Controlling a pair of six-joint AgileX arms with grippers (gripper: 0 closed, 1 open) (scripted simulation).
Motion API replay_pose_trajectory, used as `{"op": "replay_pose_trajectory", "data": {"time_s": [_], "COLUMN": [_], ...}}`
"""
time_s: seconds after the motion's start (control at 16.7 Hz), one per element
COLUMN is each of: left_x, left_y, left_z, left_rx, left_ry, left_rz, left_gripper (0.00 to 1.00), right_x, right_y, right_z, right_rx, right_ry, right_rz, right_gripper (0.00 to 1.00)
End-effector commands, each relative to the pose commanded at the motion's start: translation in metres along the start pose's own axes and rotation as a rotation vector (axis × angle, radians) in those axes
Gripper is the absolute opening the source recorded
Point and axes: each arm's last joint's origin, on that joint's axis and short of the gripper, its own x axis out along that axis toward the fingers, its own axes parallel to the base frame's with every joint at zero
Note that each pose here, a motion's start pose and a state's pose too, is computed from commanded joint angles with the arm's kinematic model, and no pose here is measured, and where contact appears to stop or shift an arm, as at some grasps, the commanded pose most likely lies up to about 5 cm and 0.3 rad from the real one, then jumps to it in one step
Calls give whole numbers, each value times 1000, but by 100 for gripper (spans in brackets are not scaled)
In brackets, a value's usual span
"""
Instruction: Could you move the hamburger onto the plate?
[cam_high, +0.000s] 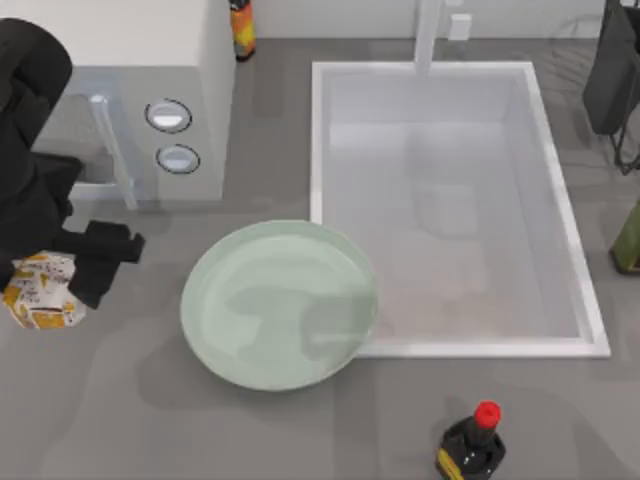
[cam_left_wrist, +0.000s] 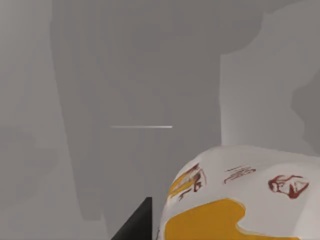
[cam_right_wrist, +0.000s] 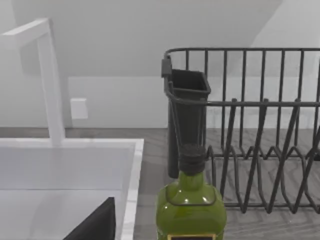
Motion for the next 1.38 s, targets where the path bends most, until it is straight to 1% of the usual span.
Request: {"op": "replay_pose_trajectory", "data": {"time_s": [0.12, 0.24, 0.42, 0.66, 0.84, 0.96, 1.08, 1.2, 1.38], "left_x": [0, 2, 10, 24, 32, 34, 32, 28, 23], "left_y": [-11, -25, -49, -88, -117, -135, -150, -161, -171], "left_z": [14, 28, 46, 65, 76, 80, 83, 85, 86], "left_rx": [-119, -273, -555, -965, -1243, -1403, -1530, -1624, -1700], "left_ry": [17, 38, 73, 103, 90, 65, 35, 9, -15], "left_rz": [5, 15, 45, 111, 153, 158, 144, 118, 84], "left_gripper": [0, 0, 0, 0, 0, 0, 0, 0, 0], "right_x": [0, 0, 0, 0, 0, 0, 0, 0, 0], "right_y": [0, 0, 0, 0, 0, 0, 0, 0, 0], "right_z": [0, 0, 0, 0, 0, 0, 0, 0, 0], "right_rx": [0, 0, 0, 0, 0, 0, 0, 0, 0], "right_ry": [0, 0, 0, 0, 0, 0, 0, 0, 0], "right_rz": [0, 0, 0, 0, 0, 0, 0, 0, 0], "right_gripper": [100, 100, 100, 100, 100, 100, 100, 100, 100]}}
